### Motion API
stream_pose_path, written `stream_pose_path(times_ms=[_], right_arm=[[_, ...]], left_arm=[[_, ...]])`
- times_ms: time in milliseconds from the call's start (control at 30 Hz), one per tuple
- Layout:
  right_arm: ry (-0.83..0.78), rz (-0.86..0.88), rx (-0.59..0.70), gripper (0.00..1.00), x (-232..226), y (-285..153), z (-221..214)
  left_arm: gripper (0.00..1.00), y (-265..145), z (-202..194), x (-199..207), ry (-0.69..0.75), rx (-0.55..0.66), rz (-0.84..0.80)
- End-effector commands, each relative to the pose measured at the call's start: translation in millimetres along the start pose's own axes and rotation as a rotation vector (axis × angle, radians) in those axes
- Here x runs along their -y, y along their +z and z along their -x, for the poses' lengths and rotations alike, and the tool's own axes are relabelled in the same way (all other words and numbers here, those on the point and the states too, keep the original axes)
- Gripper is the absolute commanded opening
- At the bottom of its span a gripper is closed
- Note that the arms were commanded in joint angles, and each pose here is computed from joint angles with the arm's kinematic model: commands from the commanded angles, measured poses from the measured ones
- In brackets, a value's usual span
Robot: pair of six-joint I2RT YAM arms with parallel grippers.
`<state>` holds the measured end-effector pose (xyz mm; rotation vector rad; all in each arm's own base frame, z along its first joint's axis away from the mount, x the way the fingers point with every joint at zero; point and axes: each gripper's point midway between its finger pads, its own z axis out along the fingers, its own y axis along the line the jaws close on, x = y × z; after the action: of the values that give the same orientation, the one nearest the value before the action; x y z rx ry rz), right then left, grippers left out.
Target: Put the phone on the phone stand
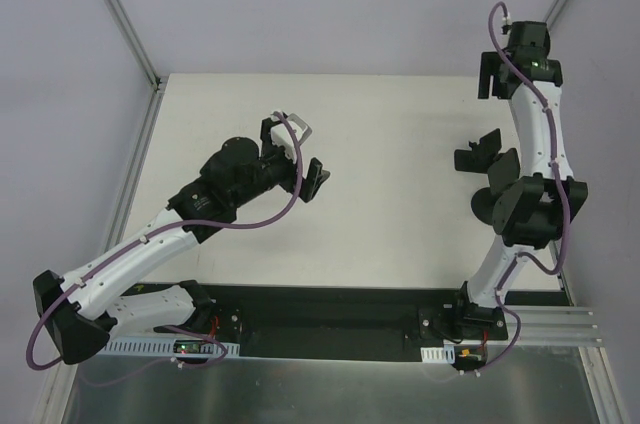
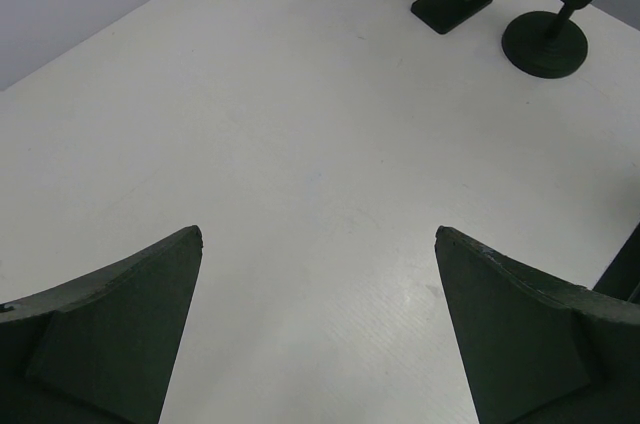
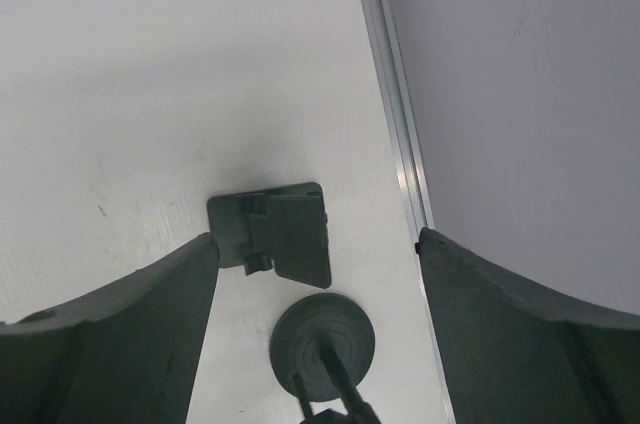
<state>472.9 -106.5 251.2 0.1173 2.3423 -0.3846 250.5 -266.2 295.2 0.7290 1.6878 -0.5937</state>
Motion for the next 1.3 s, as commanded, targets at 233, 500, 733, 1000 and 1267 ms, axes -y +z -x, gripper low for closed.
stream_pose_path(times_ms=[233,500,733,1000,1267], right_arm=[[-0.021,0.346,0.073,0.88,-216,-115,-41],[-0.128,0.543,0.009,0.88,-303,-177,-140],[-0.077,0.650,0.017,0.88,-281,-201,-187],[-0.022,0.859,0.054,0.88,-260,-243,-216],[-0.011,0.966,-0.022,0.88,-249,-249,-271]], left_arm=[[0.99,11,-19,-75,-0.179,-0.045,0.379],[0.99,-6,-62,-152,-0.575,-0.225,0.684],[0.99,-32,-126,-204,-1.092,-0.341,0.899],[0.99,-58,-189,-243,-1.348,-0.628,1.227],[0.99,-49,-216,-253,-1.510,-0.686,1.333]])
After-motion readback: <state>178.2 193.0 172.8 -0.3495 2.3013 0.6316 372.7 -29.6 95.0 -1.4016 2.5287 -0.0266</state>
